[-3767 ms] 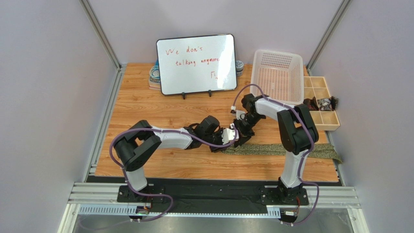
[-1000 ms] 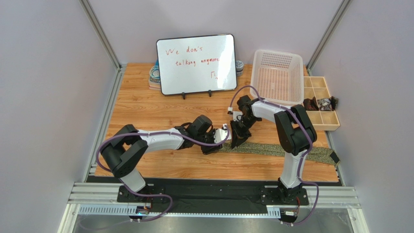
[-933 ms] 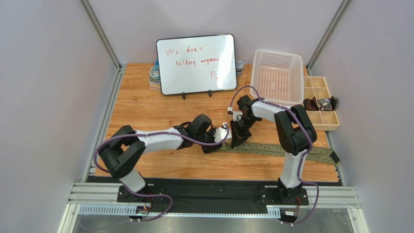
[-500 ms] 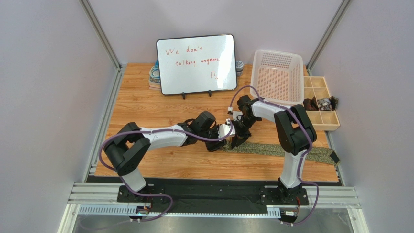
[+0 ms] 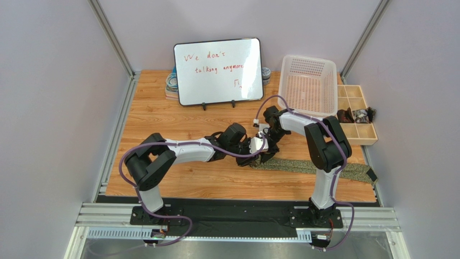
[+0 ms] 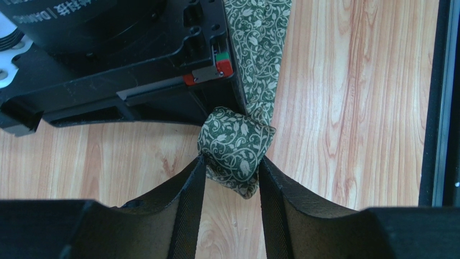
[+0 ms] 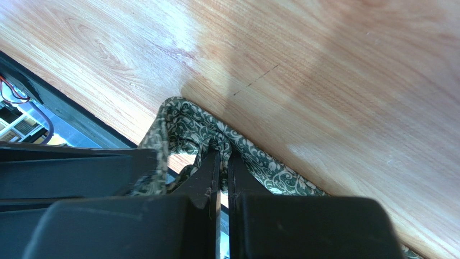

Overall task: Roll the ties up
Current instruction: Roll the tie at the center of the board.

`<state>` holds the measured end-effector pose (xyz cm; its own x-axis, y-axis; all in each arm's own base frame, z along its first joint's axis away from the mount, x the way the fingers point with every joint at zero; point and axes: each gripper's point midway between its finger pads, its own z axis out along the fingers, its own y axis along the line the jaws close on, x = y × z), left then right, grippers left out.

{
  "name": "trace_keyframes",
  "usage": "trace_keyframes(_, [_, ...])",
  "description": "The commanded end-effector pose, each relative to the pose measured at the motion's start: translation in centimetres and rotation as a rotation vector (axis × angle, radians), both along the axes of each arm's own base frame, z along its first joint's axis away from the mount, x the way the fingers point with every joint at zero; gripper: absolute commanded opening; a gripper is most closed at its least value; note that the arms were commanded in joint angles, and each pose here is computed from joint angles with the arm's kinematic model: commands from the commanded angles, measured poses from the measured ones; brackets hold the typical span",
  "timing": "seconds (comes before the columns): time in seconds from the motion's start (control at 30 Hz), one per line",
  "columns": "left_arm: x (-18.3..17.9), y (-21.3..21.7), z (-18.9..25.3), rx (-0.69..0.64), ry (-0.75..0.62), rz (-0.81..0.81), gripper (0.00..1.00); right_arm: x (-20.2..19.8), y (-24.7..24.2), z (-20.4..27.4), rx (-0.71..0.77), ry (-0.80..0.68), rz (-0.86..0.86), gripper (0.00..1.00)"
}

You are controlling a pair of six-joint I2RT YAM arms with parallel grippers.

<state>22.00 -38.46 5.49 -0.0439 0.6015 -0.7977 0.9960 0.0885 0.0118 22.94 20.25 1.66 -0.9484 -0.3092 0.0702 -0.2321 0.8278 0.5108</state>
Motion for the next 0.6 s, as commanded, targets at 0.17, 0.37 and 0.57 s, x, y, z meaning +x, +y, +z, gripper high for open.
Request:
trace_keyframes(0.17, [-0.1,-3.0,-0.7,-0.036,-0.008,-0.010,0.46,0.8,-0.7,-3.2,-0.069,-0.045,0.021,0.00])
trace_keyframes(0.37, [-0.3,-0.7,-5.5,0.116,-0.018,0.017,0.43,0.9,-0.1,-2.0,-0.021,-0.051,0.019,0.00])
trace_keyframes(0.57, [-0.6,1.4,-7.8,0.218,-0.009,0.031,0.37,0.7,0.5,-1.2,0.019,-0.035,0.025,0.03])
